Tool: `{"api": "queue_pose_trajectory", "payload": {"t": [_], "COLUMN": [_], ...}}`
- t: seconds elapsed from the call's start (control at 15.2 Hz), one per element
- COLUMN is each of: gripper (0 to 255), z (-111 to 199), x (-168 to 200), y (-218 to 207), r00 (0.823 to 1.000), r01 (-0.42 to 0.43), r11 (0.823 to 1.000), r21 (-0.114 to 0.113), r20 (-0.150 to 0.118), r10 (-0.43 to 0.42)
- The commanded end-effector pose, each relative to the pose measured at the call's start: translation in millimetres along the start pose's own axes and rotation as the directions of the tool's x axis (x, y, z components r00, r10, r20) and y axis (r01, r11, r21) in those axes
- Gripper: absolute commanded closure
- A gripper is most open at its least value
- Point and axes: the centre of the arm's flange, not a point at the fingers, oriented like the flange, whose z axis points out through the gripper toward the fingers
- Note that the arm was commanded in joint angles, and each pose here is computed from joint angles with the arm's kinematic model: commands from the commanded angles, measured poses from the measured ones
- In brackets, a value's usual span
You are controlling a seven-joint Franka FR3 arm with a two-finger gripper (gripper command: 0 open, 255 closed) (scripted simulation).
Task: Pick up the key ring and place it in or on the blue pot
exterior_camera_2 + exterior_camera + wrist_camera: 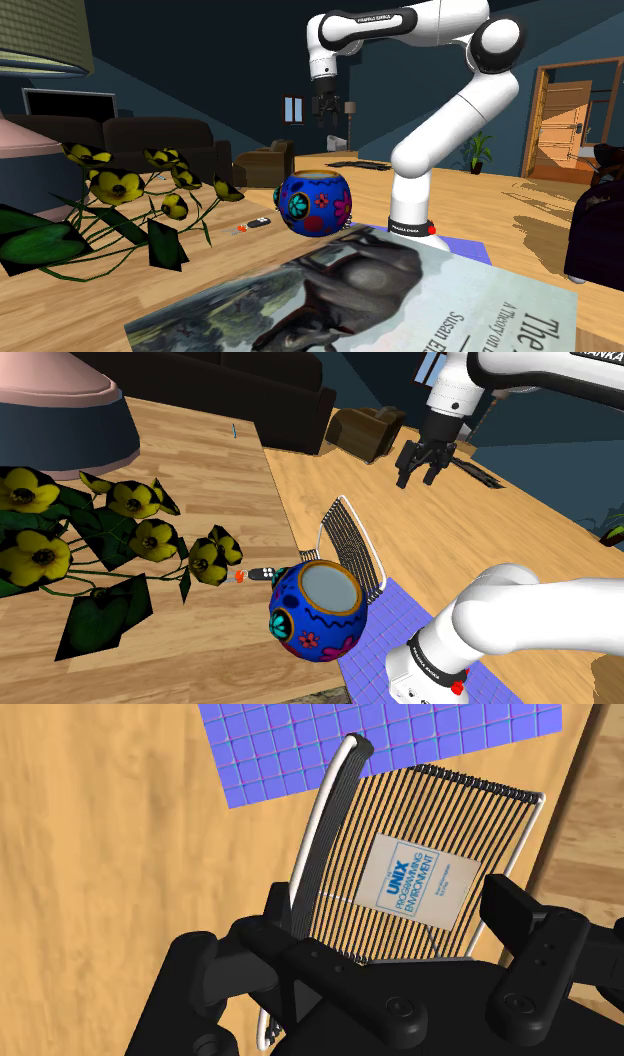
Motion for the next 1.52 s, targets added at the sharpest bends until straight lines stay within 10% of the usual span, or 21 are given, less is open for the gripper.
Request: {"api": "queue_pose_trajectory", "payload": {"t": [0.0,0.73,1.45], "gripper": [0,0,0], "z": [0,67,129], "x": [0,-21,-6], "y": [0,-120,-244], "r00": [1.000,0.961,0.847], "r01": [0.000,-0.277,-0.530], "r11": [1.000,0.960,0.843], "r21": [0.000,0.047,0.092], "r20": [0.000,-0.003,0.006], "r10": [0.000,0.277,0.532]}}
